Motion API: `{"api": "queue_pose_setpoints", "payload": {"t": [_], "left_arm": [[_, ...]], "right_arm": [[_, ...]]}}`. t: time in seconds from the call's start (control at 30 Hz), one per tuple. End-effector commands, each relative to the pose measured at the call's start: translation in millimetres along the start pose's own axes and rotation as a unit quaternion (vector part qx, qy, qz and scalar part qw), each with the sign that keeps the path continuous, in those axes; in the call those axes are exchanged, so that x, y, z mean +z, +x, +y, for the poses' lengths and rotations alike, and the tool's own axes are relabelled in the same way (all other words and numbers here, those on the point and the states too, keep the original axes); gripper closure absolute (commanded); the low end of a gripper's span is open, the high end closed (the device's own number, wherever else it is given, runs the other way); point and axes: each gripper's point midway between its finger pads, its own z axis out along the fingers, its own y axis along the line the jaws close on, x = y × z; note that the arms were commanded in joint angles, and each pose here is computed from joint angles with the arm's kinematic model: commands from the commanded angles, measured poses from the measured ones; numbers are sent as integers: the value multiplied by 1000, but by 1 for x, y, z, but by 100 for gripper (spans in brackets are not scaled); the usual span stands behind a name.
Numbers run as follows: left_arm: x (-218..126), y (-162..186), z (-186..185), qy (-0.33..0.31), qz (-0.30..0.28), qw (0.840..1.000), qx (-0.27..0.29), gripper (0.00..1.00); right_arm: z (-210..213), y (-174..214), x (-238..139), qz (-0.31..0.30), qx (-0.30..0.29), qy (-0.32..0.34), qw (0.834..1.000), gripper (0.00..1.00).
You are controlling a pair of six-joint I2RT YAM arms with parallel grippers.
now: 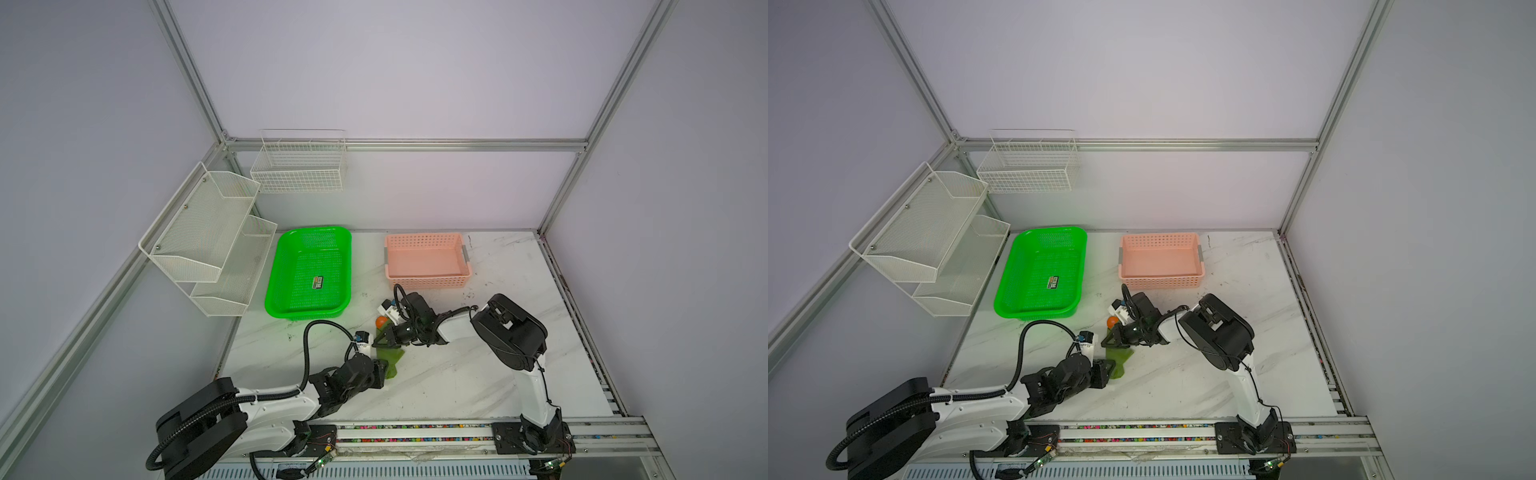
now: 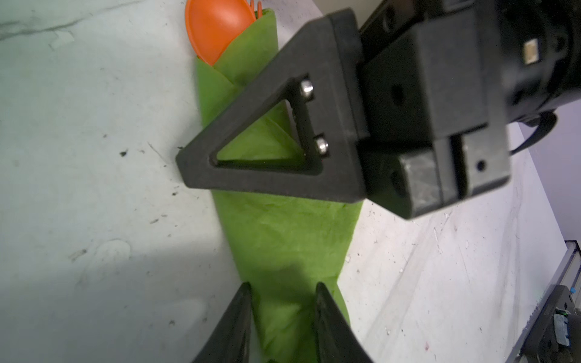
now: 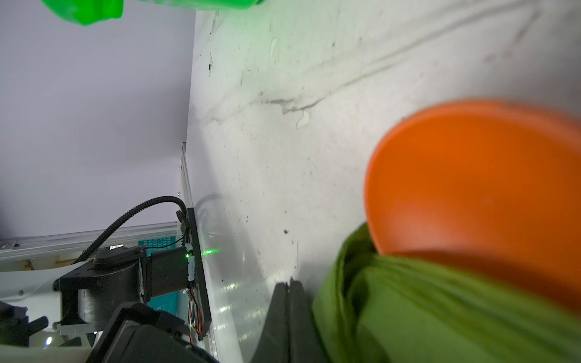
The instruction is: Place the utensils on the paper napkin and roll it up
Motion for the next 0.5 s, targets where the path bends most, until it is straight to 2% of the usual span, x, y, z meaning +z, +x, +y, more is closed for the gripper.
{"api": "queue_pose_setpoints", "payload": {"t": [0.0, 0.33, 0.47], "left_arm": [[-1, -31, -32, 32, -26, 999, -10, 66], [10, -7, -20, 1, 30, 999, -17, 67], [13, 0, -14, -16, 45, 999, -21, 73]], "right_arm": [[-71, 37, 0, 23, 72, 108, 991, 100], [-65, 32, 0, 19, 69, 103, 992, 100], [-63, 32, 0, 19, 69, 102, 992, 100]]}}
